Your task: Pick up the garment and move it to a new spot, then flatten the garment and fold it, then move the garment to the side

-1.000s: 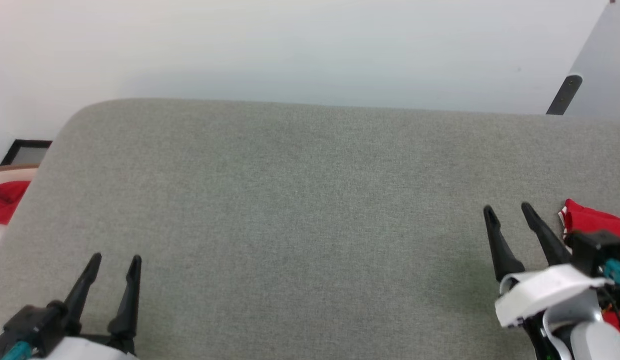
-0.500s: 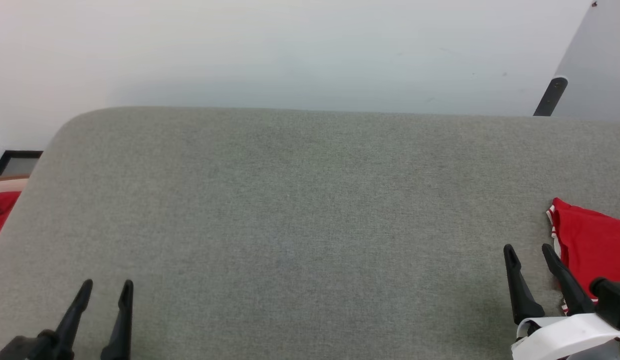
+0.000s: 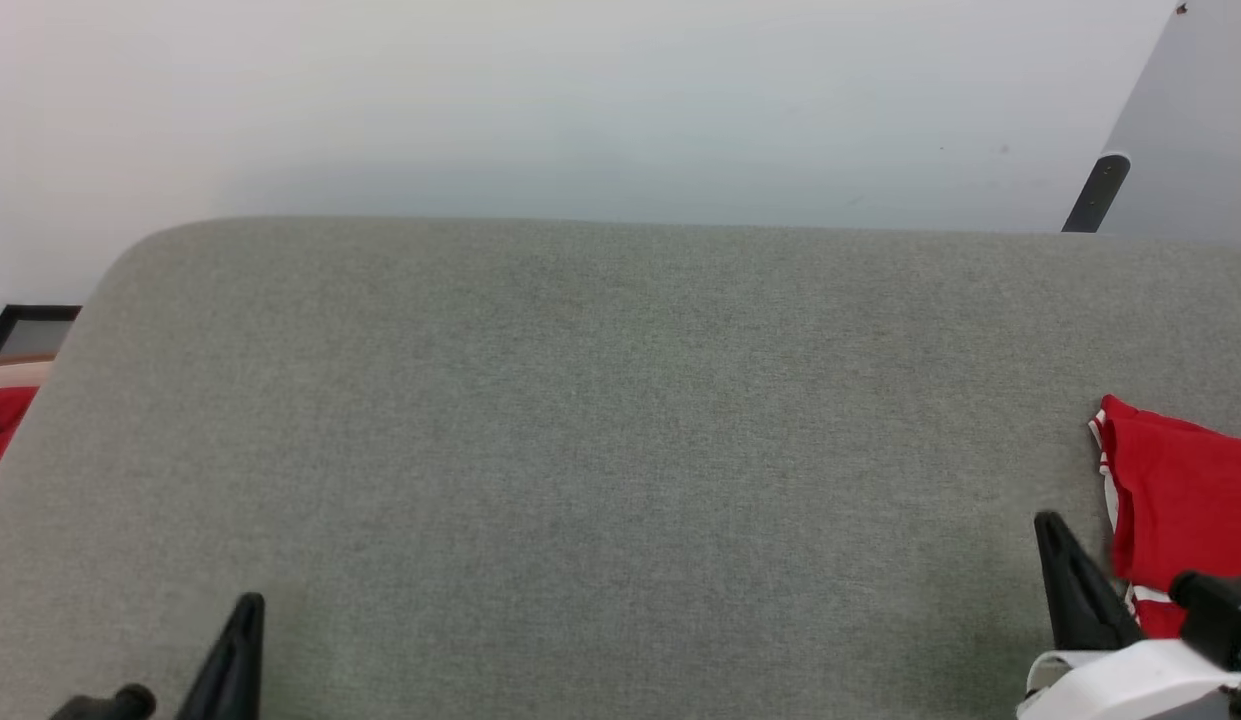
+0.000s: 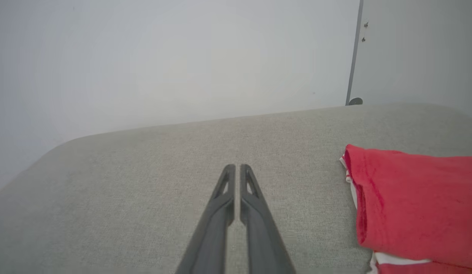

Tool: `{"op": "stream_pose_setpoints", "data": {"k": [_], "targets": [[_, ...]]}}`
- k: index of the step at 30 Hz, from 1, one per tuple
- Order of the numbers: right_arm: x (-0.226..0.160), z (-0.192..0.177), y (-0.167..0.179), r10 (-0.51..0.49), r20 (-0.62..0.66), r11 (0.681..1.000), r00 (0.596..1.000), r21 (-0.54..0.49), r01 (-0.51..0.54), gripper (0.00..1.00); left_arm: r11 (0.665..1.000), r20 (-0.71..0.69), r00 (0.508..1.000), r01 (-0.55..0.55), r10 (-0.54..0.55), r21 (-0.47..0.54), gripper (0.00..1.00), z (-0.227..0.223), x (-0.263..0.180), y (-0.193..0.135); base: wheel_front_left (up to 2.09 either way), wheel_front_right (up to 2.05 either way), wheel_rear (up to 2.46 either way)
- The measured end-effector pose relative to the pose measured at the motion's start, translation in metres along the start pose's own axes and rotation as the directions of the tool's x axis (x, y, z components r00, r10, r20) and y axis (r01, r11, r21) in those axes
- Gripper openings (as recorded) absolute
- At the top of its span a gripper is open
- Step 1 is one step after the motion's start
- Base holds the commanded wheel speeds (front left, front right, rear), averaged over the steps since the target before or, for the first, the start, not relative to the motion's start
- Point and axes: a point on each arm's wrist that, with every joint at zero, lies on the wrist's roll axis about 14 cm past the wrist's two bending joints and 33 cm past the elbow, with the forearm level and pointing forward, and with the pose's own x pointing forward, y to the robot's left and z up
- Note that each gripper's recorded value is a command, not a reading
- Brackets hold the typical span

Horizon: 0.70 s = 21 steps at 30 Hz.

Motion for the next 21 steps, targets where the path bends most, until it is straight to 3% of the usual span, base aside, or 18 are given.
{"op": "stream_pose_setpoints", "data": {"k": [9, 21], "targets": [[-0.003, -0.011, -0.004, -0.012, -0.027, 0.989, 1.0, 0.149, 0.016, 0.0, 0.987, -0.035, 0.999, -0.044, 0.039, -0.156, 0.0, -0.011, 0.001, -0.001, 0.0, 0.0, 0.0], [-0.001, -0.012, -0.009, -0.022, -0.021, 0.94, 1.0, 0.339, 0.028, 0.0, 0.932, -0.046, 0.996, -0.086, 0.074, -0.352, 0.0, -0.013, 0.011, -0.003, 0.0, 0.0, 0.0]]}}
